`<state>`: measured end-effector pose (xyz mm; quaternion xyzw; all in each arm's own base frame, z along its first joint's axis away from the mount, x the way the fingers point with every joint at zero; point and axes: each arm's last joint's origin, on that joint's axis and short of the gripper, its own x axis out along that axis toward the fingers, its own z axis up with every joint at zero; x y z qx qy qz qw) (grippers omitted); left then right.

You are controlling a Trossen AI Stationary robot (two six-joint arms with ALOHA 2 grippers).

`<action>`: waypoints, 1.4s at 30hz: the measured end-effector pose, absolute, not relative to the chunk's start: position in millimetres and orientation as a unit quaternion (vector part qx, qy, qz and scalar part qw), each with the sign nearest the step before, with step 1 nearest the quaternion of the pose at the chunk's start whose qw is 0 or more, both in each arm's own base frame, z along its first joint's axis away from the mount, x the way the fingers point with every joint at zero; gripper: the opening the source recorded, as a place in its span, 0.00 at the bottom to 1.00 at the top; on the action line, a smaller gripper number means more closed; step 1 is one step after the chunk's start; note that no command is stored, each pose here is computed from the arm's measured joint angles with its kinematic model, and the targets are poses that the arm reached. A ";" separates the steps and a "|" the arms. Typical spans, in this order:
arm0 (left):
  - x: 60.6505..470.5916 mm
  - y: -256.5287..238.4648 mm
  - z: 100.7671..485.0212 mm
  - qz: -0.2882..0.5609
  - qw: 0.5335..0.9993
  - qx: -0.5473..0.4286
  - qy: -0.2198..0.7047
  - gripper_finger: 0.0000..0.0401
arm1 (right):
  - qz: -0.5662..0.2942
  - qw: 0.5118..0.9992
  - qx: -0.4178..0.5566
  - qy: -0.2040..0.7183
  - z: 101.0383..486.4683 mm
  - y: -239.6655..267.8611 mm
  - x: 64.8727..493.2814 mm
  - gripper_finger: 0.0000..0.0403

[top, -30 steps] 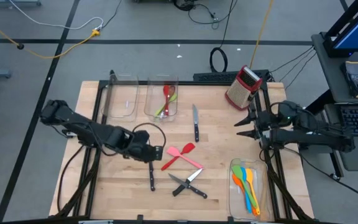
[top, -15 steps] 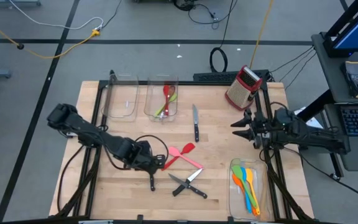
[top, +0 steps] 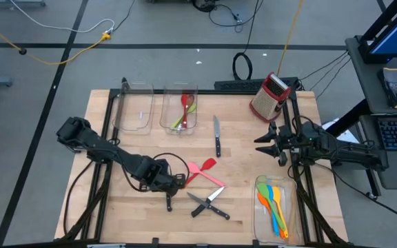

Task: Pick & Place Kitchen Items
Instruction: Put the black knife into the top left transparent bin

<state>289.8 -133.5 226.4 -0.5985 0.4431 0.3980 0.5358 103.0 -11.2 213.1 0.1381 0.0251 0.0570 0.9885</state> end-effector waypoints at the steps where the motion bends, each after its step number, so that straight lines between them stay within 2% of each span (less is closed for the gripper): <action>1: 290.9 -134.1 223.1 0.403 0.533 -0.596 0.444 0.39 | 0.057 0.989 0.137 0.022 213.8 -11.2 103.0 0.39; 14: 291.9 -149.7 184.7 0.460 0.500 -0.552 0.483 0.40 | 0.060 0.989 0.137 0.010 216.2 -11.1 103.0 0.39; 24: 295.0 -153.0 171.0 0.478 0.497 -0.545 0.477 0.59 | 0.060 0.989 0.136 0.009 216.5 -11.1 103.0 0.39; 28: 293.4 -151.8 168.5 0.482 0.495 -0.543 0.477 0.64 | 0.060 0.989 0.137 0.009 216.4 -11.1 103.1 0.39; 42: 278.9 -144.5 126.8 0.449 0.496 -0.580 0.465 0.60 | 0.060 0.989 0.137 0.009 216.4 -11.2 103.1 0.39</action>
